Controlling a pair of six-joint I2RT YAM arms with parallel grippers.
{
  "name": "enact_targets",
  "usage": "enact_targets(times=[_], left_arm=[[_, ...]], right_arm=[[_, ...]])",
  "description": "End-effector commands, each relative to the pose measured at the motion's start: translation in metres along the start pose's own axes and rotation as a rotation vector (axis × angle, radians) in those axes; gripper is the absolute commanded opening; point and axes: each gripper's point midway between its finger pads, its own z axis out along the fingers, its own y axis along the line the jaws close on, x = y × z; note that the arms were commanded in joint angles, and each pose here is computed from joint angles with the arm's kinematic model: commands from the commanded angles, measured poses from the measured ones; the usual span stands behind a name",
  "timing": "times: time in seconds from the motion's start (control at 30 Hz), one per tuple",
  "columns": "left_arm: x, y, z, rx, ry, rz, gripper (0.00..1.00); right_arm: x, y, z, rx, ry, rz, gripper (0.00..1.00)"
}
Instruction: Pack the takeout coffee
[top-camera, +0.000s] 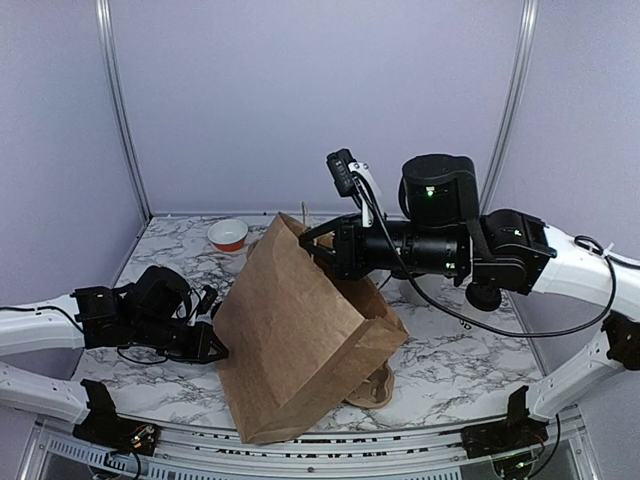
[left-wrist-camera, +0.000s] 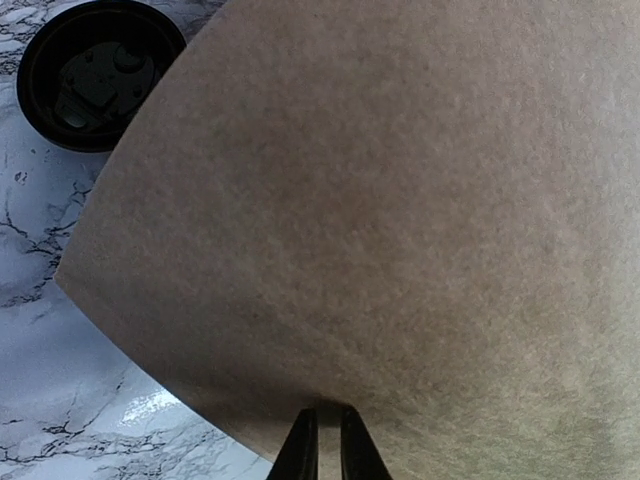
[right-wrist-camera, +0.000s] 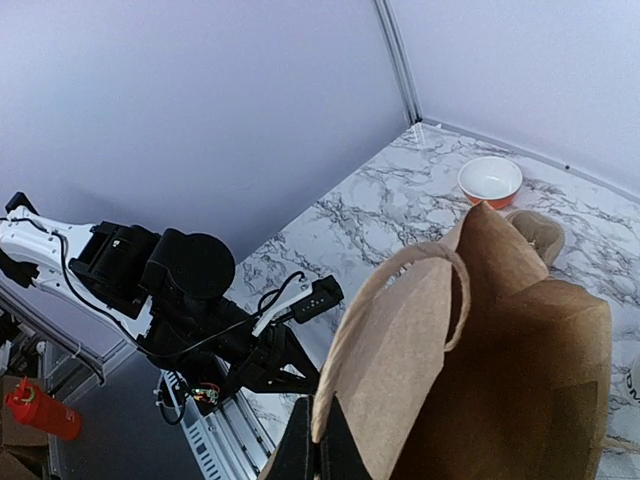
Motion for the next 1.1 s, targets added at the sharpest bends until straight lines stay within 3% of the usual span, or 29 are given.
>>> enact_targets(times=[0.0, 0.3, 0.53, 1.07], left_arm=[[-0.001, -0.001, 0.012, 0.004, -0.001, 0.016, 0.09], [-0.011, 0.002, 0.024, -0.044, -0.009, 0.053, 0.09], [-0.021, 0.011, 0.029, -0.076, -0.007, 0.058, 0.09], [-0.058, 0.031, 0.026, -0.102, -0.048, 0.029, 0.08]], right_arm=[[-0.017, 0.032, 0.009, -0.049, -0.049, -0.073, 0.00], [-0.015, 0.066, 0.056, -0.146, -0.026, -0.095, 0.00], [-0.013, 0.072, 0.087, -0.128, -0.008, -0.101, 0.00], [-0.016, 0.048, 0.117, -0.035, -0.021, -0.115, 0.00]])
